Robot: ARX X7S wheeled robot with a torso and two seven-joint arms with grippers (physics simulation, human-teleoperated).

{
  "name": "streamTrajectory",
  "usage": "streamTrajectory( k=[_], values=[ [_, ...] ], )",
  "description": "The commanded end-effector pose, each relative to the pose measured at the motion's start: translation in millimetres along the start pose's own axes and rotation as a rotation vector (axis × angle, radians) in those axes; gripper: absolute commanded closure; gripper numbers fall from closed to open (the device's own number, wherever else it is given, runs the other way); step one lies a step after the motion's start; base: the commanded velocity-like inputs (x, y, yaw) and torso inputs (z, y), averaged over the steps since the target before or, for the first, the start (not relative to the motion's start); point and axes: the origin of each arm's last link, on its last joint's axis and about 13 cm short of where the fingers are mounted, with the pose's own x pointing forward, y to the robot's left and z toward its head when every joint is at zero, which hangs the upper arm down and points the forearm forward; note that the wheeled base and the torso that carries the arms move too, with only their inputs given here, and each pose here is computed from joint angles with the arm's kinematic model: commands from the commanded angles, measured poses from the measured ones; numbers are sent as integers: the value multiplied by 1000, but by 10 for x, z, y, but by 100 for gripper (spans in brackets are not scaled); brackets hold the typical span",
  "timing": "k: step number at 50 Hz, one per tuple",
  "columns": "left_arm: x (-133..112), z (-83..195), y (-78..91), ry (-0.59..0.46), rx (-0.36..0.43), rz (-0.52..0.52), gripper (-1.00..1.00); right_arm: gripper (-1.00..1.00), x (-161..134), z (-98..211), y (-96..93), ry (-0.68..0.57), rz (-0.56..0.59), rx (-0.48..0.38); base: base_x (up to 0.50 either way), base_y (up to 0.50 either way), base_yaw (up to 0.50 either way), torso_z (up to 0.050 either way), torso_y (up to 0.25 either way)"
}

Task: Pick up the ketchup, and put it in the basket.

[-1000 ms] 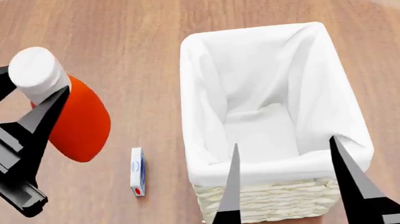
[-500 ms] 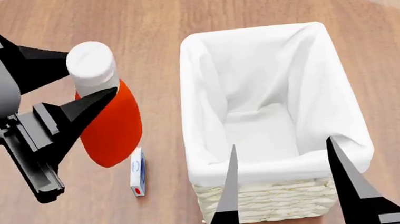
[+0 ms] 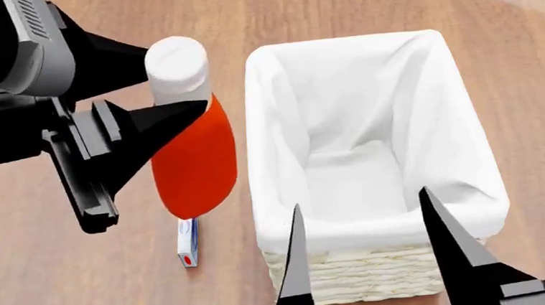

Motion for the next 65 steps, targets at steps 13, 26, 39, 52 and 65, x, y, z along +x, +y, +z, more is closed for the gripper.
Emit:
streamTrajectory(
  k=[13, 26, 39, 52, 65],
  values=[
    [101, 135, 142, -69, -38, -8, 100, -100, 66, 235, -61, 15, 147, 34, 0, 0, 0, 0, 1],
    [122, 126, 141, -65, -36, -9, 100, -100, 155, 289, -12, 41, 227, -19, 0, 0, 0, 0, 0],
    [131, 162, 132, -65, -30, -9, 100, -100, 261, 244, 28, 83, 293, -46, 0, 0, 0, 1, 1],
    [121, 183, 127, -67, -28, -3, 100, -100, 349, 217, 67, 115, 343, -70, 0, 0, 0, 0, 0],
    [112, 155, 139, -73, -33, -4, 100, -100, 482, 216, 68, 109, 348, -67, 0, 0, 0, 0, 1]
  ],
)
